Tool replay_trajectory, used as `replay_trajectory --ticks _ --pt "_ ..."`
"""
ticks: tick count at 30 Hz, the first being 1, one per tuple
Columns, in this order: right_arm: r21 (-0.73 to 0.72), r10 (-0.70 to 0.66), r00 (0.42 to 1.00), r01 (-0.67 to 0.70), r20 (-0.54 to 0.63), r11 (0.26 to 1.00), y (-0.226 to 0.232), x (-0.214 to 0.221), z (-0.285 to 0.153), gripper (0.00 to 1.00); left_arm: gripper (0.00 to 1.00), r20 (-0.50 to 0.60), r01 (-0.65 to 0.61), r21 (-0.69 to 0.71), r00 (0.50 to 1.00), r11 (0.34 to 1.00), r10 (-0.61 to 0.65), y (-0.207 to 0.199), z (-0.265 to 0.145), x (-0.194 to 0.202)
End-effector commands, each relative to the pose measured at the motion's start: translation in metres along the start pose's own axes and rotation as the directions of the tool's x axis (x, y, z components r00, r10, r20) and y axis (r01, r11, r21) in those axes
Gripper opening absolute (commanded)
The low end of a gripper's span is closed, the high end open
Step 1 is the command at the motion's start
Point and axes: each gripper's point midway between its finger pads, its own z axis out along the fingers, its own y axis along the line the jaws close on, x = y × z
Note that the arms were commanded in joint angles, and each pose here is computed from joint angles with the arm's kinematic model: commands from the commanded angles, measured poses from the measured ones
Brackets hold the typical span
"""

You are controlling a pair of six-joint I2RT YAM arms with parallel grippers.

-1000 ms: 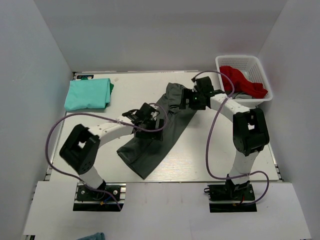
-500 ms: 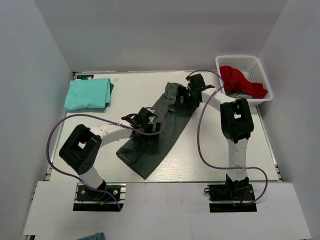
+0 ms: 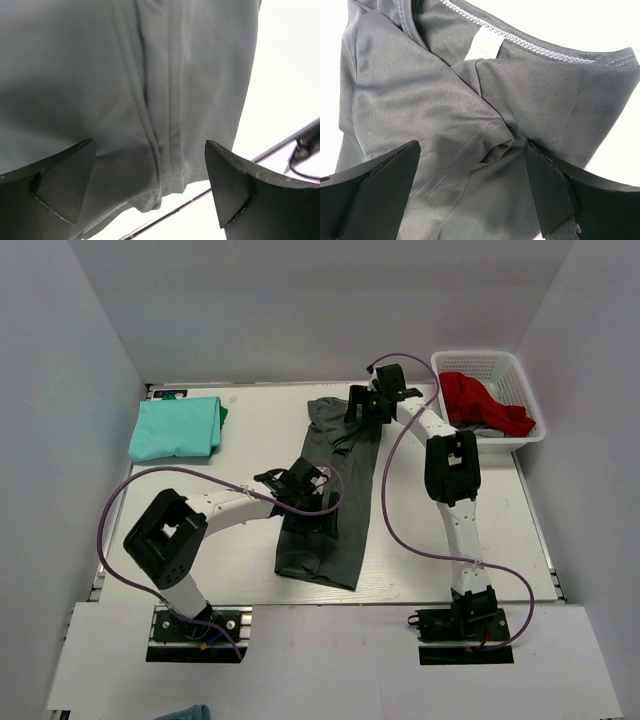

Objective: Fold and stack the t-shirts
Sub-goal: Rotate the tshirt 90 degrees

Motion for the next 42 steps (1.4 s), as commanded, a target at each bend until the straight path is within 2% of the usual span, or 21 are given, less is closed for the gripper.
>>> replay_trajectory --ticks 1,2,4,6,8,9,12,13,15,16,21,24,27,28,30,32,35,39,41,42 --pt "-0.045 -0.079 0.993 0.083 0.085 0.996 0.027 -0.039 -0.045 0.90 1.00 0.166 -0.017 -0.036 0.986 0.999 0.022 -0.010 -0.035 -0.039" --pt "-0.052 -0.090 0.988 0.097 0.124 0.994 0.037 -0.053 -0.069 0.90 1.00 0.232 -0.001 -0.051 0.973 0.999 0.013 -0.009 -0.049 -0.053" --pt "-0.055 -0.098 0.987 0.106 0.128 0.993 0.045 -0.054 -0.084 0.90 1.00 0.282 -0.001 -0.036 0.959 0.999 0.011 -0.012 -0.060 -0.063" --pt "-0.049 -0.097 0.990 0.102 0.100 0.994 0.051 -0.037 -0.103 0.90 1.00 0.366 0.024 -0.089 0.930 0.996 0.010 -0.003 -0.075 -0.080" --pt "-0.021 -0.074 0.993 0.076 0.092 0.997 0.054 -0.026 -0.129 0.90 1.00 0.398 0.030 -0.102 0.917 0.994 0.013 -0.002 -0.079 -0.086" --pt "-0.012 -0.060 0.997 0.060 0.048 0.998 0.054 -0.004 -0.126 0.90 1.00 0.407 0.036 -0.114 0.913 0.993 0.014 0.000 -0.080 -0.088" --pt "-0.017 -0.037 0.999 0.037 0.022 0.999 0.071 0.023 -0.142 0.90 1.00 0.406 0.012 -0.124 0.913 0.992 0.040 0.001 -0.075 -0.091" --pt "-0.008 -0.029 0.999 0.029 -0.020 1.000 0.067 0.046 -0.142 0.90 1.00 0.386 0.011 -0.126 0.922 0.992 0.039 0.003 -0.068 -0.088" --pt "-0.017 -0.029 0.999 0.028 -0.043 0.999 0.084 0.064 -0.145 0.90 1.00 0.372 0.010 -0.125 0.927 0.992 0.038 0.002 -0.066 -0.087" --pt "-0.014 -0.028 0.995 0.027 -0.094 1.000 0.084 0.091 -0.142 0.90 1.00 0.355 0.013 -0.136 0.934 0.991 0.037 0.007 -0.063 -0.081" --pt "0.116 0.000 0.990 0.016 -0.139 0.993 0.087 0.133 -0.136 0.90 1.00 0.358 0.071 -0.118 0.933 0.991 -0.024 0.024 -0.065 -0.046" --pt "0.221 0.022 0.976 0.027 -0.216 0.975 0.073 0.157 -0.112 0.90 1.00 0.358 0.110 -0.120 0.932 0.987 -0.060 0.038 -0.066 -0.023" --pt "0.265 0.019 0.978 0.038 -0.209 0.963 0.075 0.147 -0.103 0.90 1.00 0.336 0.174 -0.169 0.936 0.970 -0.110 0.060 -0.062 0.001" --pt "0.293 0.028 0.965 0.051 -0.261 0.955 0.065 0.163 -0.090 0.90 1.00 0.333 0.196 -0.183 0.934 0.963 -0.127 0.067 -0.062 0.010" --pt "0.323 0.052 0.965 0.035 -0.257 0.946 0.060 0.163 -0.079 0.90 1.00 0.327 0.223 -0.196 0.933 0.955 -0.150 0.073 -0.062 0.019" --pt "0.357 0.077 0.958 0.027 -0.275 0.934 0.048 0.171 -0.062 0.90 1.00 0.317 0.227 -0.179 0.934 0.957 -0.163 0.075 -0.063 0.030" --pt "0.415 0.092 0.960 0.027 -0.265 0.909 0.035 0.158 -0.043 0.90 1.00 0.330 0.243 -0.164 0.927 0.956 -0.179 0.077 -0.064 0.035" --pt "0.361 0.063 0.972 0.024 -0.228 0.932 0.044 0.123 -0.025 0.90 1.00 0.314 0.204 -0.143 0.937 0.968 -0.151 0.072 -0.066 0.036" --pt "0.255 0.024 0.974 0.036 -0.227 0.966 0.066 0.108 -0.027 0.90 1.00 0.306 0.177 -0.130 0.943 0.976 -0.130 0.068 -0.065 0.036" --pt "0.233 0.003 0.969 0.057 -0.249 0.971 0.071 0.114 -0.029 0.90 1.00 0.291 0.150 -0.122 0.950 0.981 -0.109 0.064 -0.063 0.038"
